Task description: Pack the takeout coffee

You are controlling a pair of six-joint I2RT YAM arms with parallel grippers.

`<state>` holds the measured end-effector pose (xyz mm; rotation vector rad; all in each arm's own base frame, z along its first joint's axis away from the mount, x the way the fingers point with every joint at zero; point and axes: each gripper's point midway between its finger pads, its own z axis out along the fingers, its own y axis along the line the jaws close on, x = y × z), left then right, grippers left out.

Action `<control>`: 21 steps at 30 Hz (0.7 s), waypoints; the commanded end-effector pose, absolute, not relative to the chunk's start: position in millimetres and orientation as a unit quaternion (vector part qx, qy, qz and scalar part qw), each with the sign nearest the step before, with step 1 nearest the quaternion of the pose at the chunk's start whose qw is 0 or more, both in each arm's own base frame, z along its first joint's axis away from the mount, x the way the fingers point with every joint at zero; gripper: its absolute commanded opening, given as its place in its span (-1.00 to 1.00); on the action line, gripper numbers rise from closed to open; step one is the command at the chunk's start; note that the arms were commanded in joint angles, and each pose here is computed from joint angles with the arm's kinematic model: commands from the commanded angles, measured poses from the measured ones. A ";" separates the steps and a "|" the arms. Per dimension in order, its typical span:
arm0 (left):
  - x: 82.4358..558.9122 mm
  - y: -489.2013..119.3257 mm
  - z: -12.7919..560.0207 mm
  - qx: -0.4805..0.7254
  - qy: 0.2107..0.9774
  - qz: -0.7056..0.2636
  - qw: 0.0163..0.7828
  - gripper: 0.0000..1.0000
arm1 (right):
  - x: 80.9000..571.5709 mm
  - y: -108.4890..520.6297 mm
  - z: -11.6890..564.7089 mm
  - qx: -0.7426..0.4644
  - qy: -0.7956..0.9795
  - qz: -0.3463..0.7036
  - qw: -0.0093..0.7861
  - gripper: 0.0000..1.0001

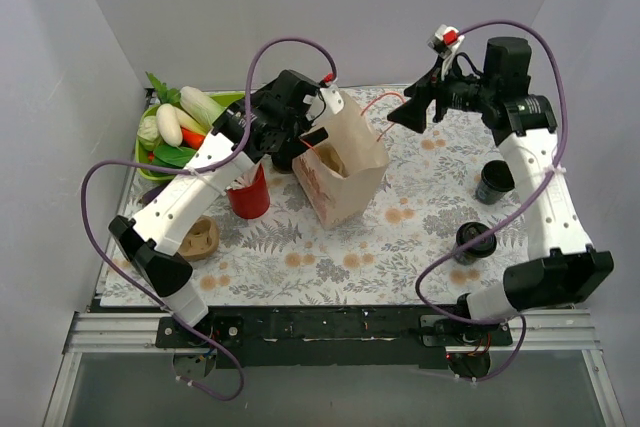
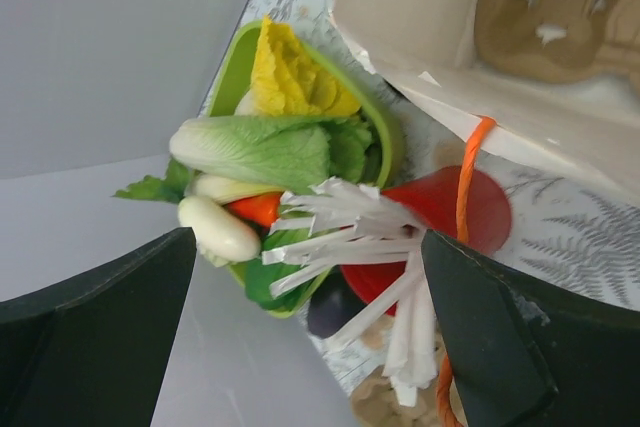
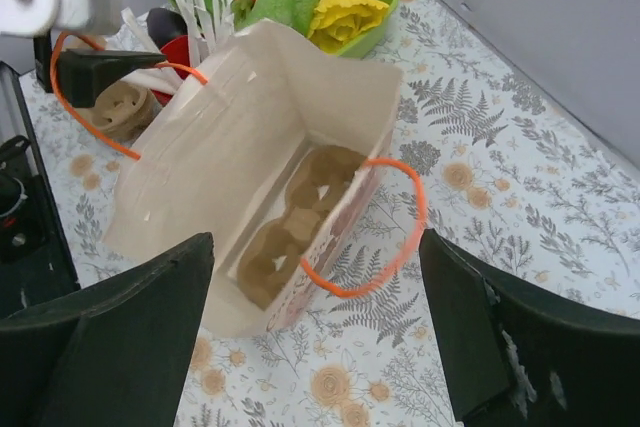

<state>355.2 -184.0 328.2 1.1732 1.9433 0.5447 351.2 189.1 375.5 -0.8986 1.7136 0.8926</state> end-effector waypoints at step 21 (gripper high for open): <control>359.7 -258.2 370.3 0.357 0.742 -0.004 0.568 0.97 | 246.4 297.0 353.6 -0.499 0.595 0.382 0.501 0.39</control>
